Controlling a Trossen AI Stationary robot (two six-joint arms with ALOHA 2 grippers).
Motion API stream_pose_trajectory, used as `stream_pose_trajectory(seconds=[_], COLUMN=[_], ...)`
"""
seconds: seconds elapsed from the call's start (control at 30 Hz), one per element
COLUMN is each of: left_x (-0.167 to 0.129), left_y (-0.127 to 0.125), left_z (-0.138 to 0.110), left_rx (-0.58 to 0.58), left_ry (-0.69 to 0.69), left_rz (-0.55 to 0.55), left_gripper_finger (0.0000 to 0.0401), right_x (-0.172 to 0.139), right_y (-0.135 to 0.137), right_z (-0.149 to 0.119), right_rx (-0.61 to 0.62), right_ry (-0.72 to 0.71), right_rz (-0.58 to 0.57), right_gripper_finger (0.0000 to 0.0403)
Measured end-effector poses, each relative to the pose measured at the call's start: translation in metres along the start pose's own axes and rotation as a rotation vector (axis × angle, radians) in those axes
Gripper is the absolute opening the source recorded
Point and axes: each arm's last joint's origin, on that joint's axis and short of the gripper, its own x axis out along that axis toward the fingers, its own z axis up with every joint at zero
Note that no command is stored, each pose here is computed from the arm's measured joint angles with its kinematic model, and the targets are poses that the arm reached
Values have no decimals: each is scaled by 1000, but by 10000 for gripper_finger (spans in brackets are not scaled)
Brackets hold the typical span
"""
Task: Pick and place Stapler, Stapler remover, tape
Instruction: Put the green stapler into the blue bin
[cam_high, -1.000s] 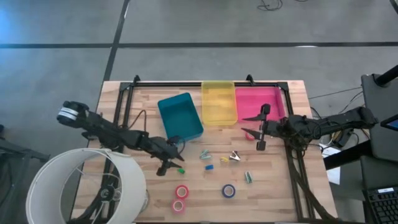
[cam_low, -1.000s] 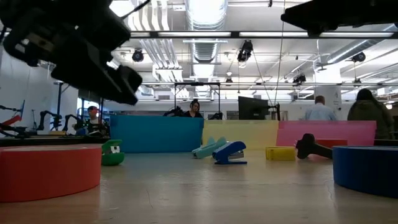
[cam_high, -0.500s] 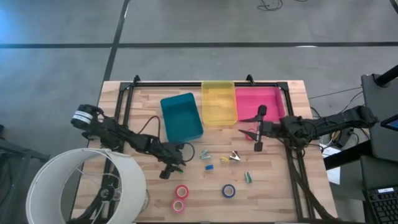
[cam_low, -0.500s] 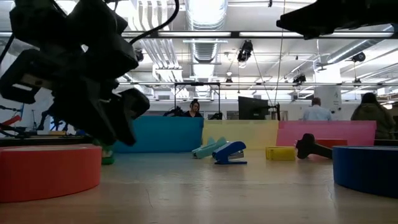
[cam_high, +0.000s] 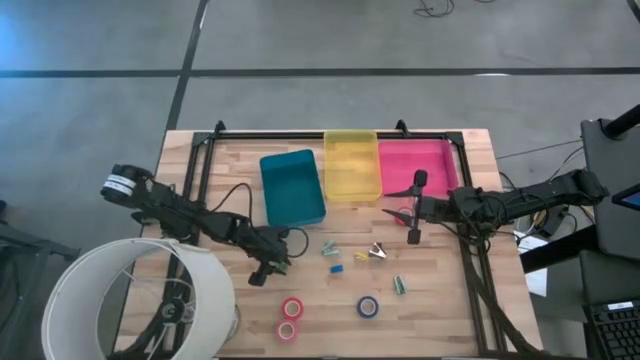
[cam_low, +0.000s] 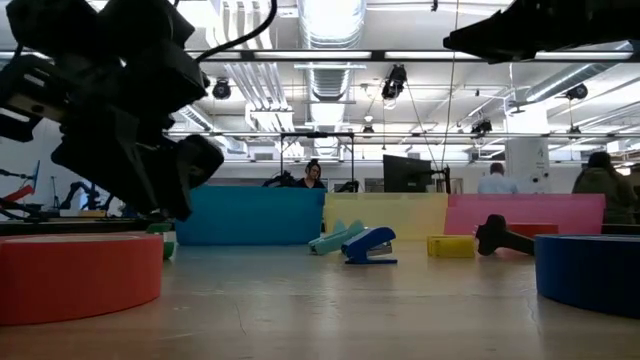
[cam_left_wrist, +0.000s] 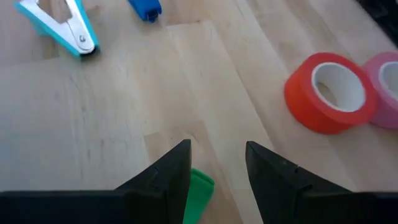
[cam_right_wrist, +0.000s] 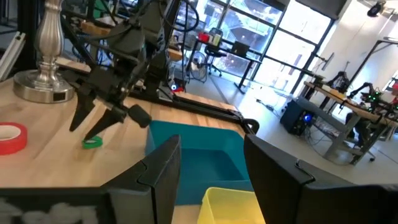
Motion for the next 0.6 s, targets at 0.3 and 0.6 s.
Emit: stream_pose_trajectory(seconds=[0.3, 0.6], left_x=[-9, -1], left_y=[-3, -1], left_z=[0, 4], left_rx=[68, 89], left_ry=[22, 101], left_rz=[1, 31], left_gripper_finger=[153, 151], right_x=[0, 0], right_y=[0, 0], right_z=[0, 0], right_rx=[-3, -3], right_ry=[0, 0], right_rz=[0, 1], right_gripper_finger=[173, 173])
